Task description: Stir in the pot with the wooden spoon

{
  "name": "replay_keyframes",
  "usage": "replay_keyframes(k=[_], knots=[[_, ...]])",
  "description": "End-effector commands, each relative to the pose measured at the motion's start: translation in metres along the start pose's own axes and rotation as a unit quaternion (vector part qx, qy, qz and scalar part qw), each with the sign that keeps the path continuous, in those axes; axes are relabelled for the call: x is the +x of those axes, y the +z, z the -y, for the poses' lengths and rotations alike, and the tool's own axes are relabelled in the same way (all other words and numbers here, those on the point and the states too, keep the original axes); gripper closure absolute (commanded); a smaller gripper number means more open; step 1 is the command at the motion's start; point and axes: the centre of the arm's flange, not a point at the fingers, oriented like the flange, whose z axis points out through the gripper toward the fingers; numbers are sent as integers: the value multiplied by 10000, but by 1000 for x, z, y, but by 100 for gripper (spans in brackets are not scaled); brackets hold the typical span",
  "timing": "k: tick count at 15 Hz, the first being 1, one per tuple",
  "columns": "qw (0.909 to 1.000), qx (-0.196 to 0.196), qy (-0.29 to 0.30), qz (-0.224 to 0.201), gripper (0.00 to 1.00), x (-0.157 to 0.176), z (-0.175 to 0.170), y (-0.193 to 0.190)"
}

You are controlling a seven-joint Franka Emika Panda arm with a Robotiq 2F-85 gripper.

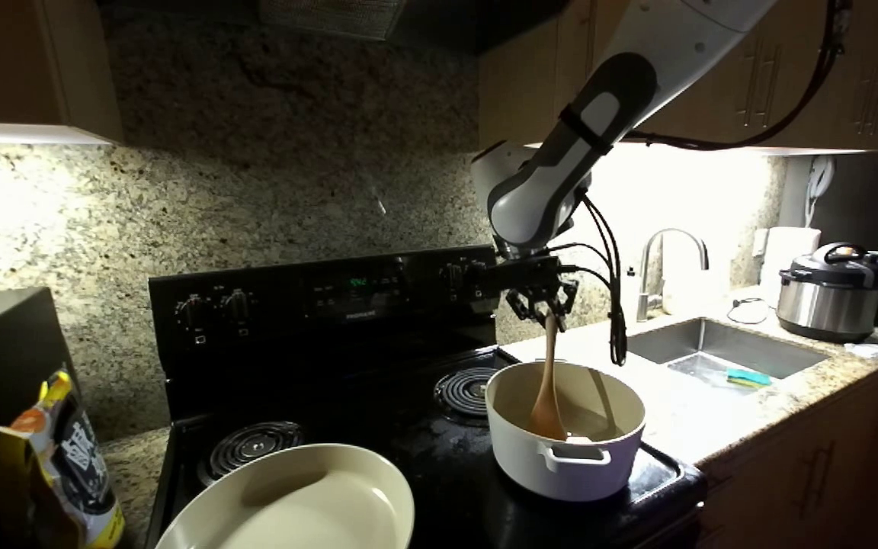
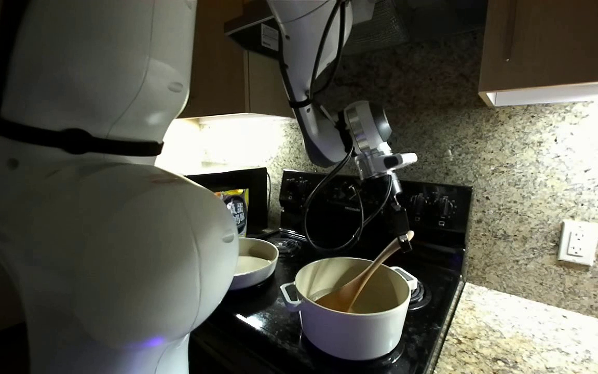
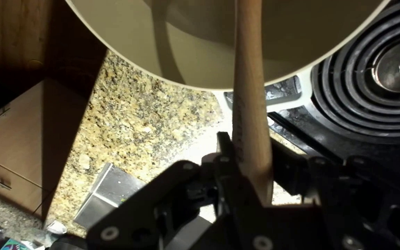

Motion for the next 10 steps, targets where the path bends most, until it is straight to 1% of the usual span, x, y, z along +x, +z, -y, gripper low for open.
replay_keyframes(k=[1, 5, 10], knots=[[9998, 124, -118, 71, 92, 9, 2, -10], [9998, 129, 145, 25, 92, 26, -6, -12], [9991, 58, 416, 66, 92, 36, -21, -3]])
